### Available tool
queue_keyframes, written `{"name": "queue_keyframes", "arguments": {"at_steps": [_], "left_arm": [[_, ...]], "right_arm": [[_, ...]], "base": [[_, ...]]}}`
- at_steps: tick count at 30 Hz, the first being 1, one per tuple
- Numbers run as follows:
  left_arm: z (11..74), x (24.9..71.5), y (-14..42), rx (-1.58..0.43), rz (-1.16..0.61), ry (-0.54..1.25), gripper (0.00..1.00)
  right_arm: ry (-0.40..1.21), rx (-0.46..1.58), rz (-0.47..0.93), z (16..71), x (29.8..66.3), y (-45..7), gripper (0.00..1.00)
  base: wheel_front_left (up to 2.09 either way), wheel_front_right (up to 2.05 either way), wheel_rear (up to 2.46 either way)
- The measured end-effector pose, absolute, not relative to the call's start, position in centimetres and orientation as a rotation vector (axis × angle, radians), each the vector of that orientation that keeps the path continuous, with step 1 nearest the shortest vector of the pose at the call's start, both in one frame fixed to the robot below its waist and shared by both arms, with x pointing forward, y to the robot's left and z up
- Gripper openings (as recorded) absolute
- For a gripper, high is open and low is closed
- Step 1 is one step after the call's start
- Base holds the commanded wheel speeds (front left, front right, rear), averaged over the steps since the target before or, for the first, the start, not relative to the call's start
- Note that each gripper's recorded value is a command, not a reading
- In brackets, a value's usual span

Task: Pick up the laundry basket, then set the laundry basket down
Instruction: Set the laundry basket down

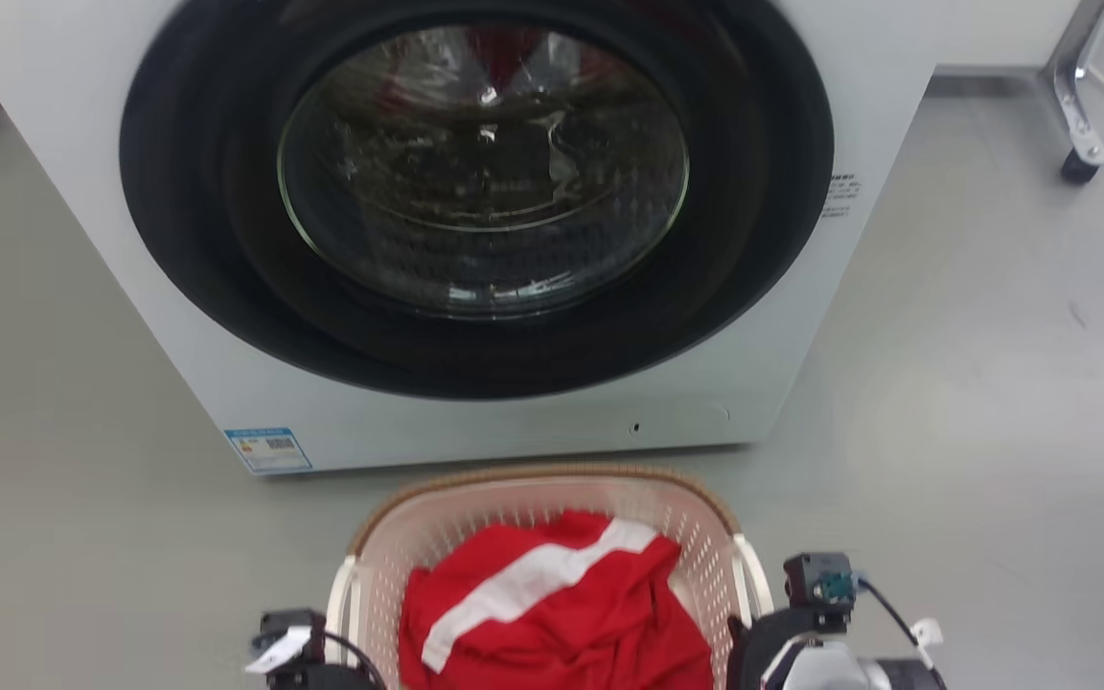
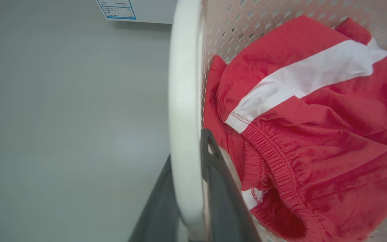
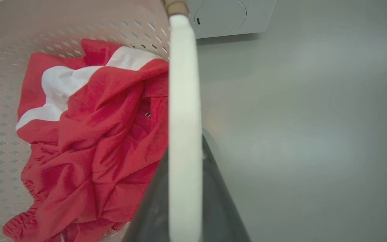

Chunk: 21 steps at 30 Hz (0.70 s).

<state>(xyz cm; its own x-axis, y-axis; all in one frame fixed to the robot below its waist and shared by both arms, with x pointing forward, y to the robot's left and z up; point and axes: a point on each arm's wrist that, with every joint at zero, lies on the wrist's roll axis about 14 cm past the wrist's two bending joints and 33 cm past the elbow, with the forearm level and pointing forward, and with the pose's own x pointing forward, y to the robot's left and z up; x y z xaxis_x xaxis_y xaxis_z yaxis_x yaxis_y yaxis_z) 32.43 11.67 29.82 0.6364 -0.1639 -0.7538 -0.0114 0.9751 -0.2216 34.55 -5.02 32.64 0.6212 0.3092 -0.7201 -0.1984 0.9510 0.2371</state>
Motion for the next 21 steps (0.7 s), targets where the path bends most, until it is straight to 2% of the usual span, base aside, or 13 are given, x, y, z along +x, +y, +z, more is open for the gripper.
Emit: {"name": "queue_keyframes", "arguments": {"at_steps": [12,21], "left_arm": [[29.0,38.0,11.2,-0.205,-0.099,0.856,0.00],[27.1,40.4,11.0,-0.193,-0.106,0.875,0.00]], "right_arm": [[0.822,0.118,0.280,31.6,40.5,-5.4,0.00],[0.843,0.103,0.270,29.1,42.9,-5.8,0.00]], "base": [[0.00,0.00,0.00],[0.00,0.00,0.00]]}}
